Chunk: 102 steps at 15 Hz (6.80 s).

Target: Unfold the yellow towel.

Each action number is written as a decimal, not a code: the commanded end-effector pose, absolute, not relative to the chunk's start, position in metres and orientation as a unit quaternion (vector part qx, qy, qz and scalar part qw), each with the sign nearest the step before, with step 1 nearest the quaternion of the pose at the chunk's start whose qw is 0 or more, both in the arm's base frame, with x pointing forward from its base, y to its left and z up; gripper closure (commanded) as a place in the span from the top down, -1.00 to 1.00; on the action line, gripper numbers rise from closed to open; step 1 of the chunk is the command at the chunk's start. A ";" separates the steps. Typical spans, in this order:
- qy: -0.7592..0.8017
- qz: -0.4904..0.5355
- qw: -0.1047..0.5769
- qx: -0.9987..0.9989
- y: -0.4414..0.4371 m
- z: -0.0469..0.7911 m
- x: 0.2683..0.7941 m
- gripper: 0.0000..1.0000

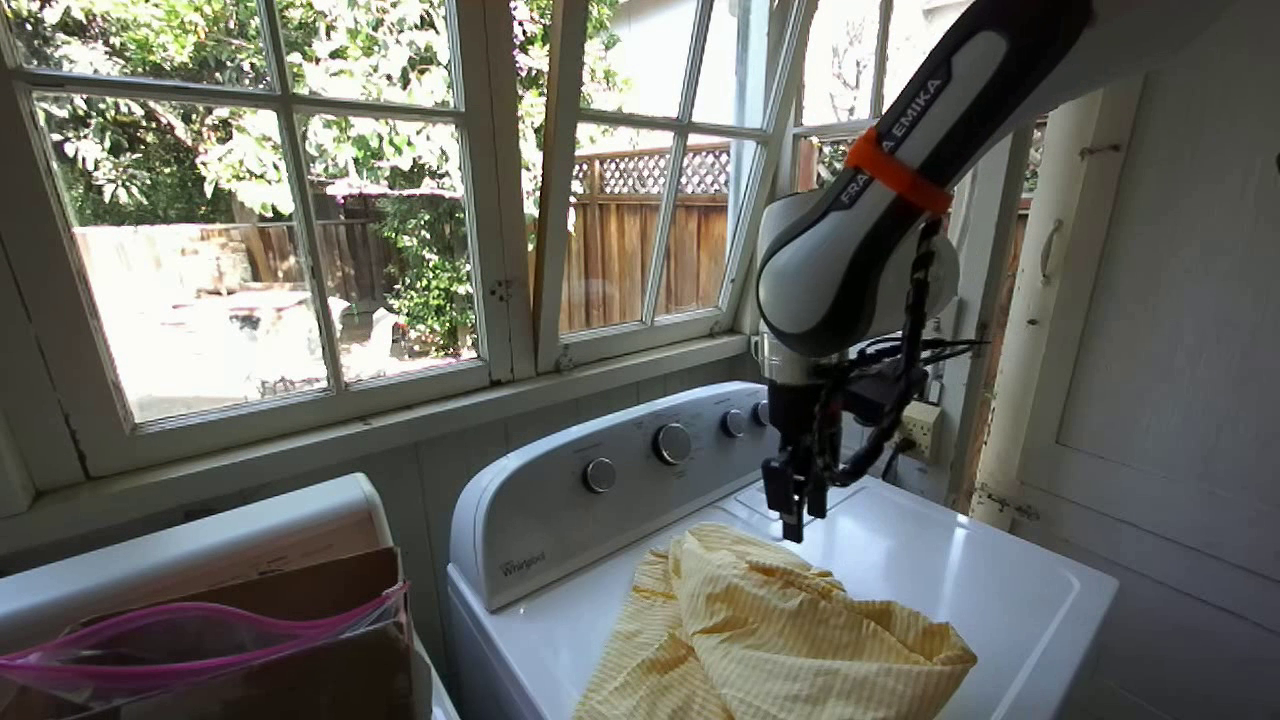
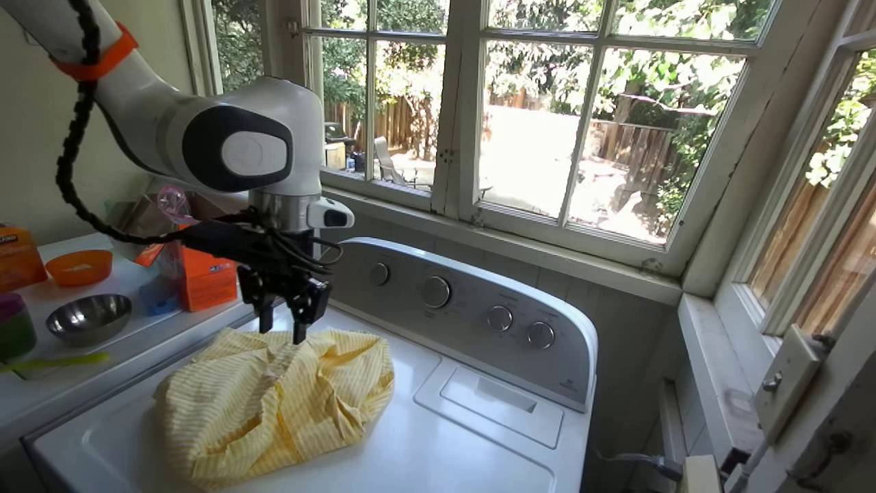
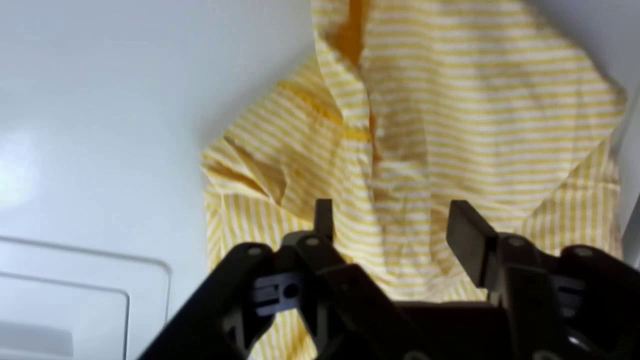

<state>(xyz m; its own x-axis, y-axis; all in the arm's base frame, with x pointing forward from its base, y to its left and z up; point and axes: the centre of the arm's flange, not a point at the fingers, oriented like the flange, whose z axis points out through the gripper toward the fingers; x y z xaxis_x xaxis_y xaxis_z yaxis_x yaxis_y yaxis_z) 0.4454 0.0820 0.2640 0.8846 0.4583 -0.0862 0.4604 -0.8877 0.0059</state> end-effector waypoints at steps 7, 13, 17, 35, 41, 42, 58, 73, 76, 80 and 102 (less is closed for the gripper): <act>0.143 0.012 0.026 0.989 0.164 0.211 0.492 1.00; 0.058 -0.040 0.133 0.989 0.179 0.188 0.500 1.00; 0.035 -0.072 0.166 0.983 0.205 0.166 0.497 1.00; 0.024 0.002 0.144 0.989 0.198 0.158 0.528 -0.97; 0.042 0.007 0.066 0.997 0.178 0.191 0.538 -0.99; 0.045 0.015 0.060 0.997 0.168 0.202 0.541 -0.99; 0.027 0.077 0.399 0.913 -0.014 0.291 0.568 -0.99; -0.191 0.108 0.353 0.909 -0.053 0.215 0.560 -0.99; -0.187 0.115 0.329 0.919 -0.048 0.196 0.553 -0.43; -0.113 0.165 0.294 0.935 -0.012 0.226 0.547 0.13; 0.143 0.223 -0.113 0.958 0.170 0.210 0.485 1.00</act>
<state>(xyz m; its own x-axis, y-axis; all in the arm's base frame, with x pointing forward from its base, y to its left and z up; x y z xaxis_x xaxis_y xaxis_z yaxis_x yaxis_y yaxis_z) 0.4850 0.1696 0.2103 0.8603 0.2229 0.4585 0.3236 -0.9337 -0.1532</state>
